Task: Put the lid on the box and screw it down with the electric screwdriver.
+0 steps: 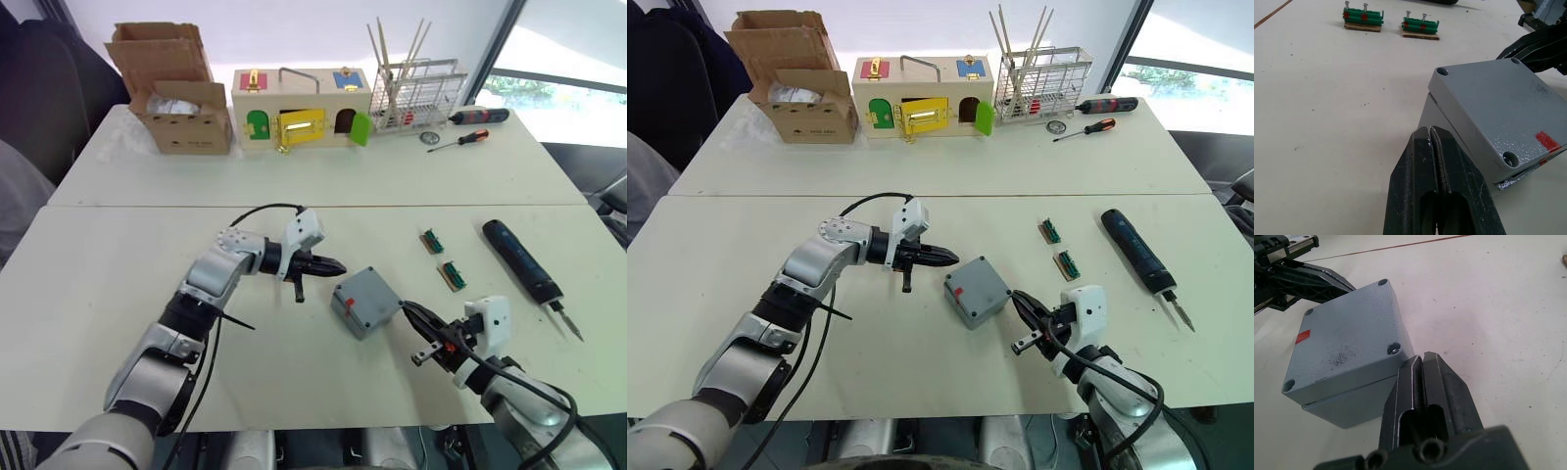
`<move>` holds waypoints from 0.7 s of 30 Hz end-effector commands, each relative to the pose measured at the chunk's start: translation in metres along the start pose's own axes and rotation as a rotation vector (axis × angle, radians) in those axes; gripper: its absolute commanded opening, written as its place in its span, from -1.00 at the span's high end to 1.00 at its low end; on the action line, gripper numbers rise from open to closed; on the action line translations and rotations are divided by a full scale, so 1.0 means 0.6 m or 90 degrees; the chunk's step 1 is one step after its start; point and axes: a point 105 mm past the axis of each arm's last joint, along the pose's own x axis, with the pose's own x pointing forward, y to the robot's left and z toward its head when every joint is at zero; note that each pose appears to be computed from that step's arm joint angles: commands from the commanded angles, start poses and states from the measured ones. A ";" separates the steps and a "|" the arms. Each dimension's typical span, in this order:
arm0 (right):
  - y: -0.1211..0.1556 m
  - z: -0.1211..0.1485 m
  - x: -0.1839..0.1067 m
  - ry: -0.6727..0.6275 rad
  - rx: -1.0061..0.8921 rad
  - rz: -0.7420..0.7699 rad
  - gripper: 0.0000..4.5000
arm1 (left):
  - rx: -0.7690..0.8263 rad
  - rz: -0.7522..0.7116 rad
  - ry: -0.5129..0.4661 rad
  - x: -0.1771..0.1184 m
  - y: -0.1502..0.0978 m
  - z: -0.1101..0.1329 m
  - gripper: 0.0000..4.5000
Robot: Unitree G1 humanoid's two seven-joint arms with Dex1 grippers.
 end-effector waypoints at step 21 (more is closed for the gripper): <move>0.057 0.019 -0.028 -0.005 0.012 0.113 0.97 | 0.021 -0.019 -0.033 -0.001 -0.008 0.028 1.00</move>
